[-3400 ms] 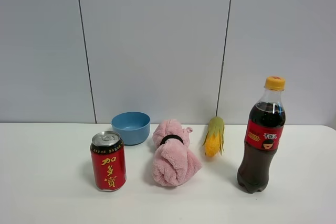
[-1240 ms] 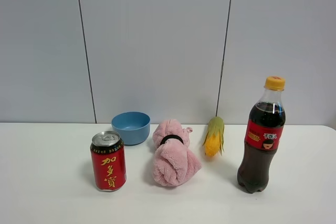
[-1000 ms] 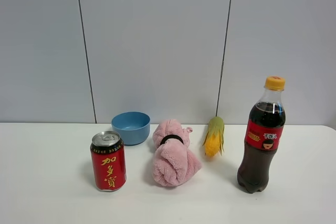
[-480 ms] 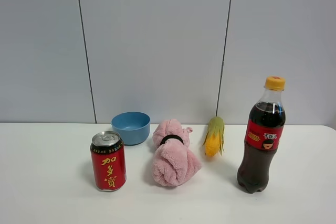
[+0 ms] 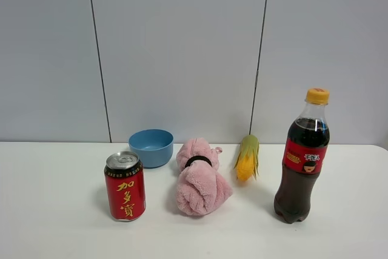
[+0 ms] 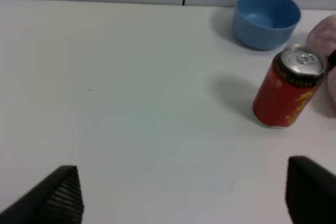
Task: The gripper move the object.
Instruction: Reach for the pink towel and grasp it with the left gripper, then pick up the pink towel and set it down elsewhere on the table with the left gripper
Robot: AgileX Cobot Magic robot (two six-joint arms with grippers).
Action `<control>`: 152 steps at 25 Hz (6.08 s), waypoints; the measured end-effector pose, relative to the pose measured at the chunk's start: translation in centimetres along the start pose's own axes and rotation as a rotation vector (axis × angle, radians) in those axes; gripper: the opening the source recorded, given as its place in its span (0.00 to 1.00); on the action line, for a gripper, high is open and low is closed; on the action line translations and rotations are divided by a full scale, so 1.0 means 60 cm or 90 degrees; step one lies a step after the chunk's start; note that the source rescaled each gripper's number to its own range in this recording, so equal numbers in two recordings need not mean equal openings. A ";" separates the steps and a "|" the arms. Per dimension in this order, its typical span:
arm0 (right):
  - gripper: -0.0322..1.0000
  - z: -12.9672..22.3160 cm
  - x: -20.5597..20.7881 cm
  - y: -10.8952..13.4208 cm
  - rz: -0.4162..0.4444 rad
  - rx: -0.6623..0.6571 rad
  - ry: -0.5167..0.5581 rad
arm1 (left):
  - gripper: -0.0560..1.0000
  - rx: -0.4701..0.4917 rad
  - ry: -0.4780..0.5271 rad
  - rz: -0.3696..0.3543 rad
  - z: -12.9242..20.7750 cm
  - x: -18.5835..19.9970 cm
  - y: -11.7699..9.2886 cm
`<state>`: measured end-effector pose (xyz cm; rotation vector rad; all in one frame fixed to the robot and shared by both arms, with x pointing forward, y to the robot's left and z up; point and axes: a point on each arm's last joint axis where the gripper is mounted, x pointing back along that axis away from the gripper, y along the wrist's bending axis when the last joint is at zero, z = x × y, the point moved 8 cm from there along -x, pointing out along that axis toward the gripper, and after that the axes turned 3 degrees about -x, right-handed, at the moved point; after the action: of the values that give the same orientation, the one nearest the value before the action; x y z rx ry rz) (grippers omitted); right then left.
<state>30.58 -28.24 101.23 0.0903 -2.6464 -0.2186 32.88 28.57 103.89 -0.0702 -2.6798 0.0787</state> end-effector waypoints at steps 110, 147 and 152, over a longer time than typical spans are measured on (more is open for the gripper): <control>1.00 -0.001 0.000 0.000 0.000 0.000 -0.002 | 0.10 -0.275 0.552 0.266 0.105 -0.723 -0.464; 1.00 -0.001 0.000 0.000 0.000 0.000 -0.002 | 0.06 -0.524 0.272 0.288 -0.287 -0.412 -0.388; 1.00 -0.001 0.000 0.000 0.000 0.000 -0.002 | 0.06 -0.570 0.375 0.302 -0.197 -0.362 -0.332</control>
<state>30.61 -28.25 101.29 0.0904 -2.6501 -0.2191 56.84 7.88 106.20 -0.8511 -1.8695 -0.8511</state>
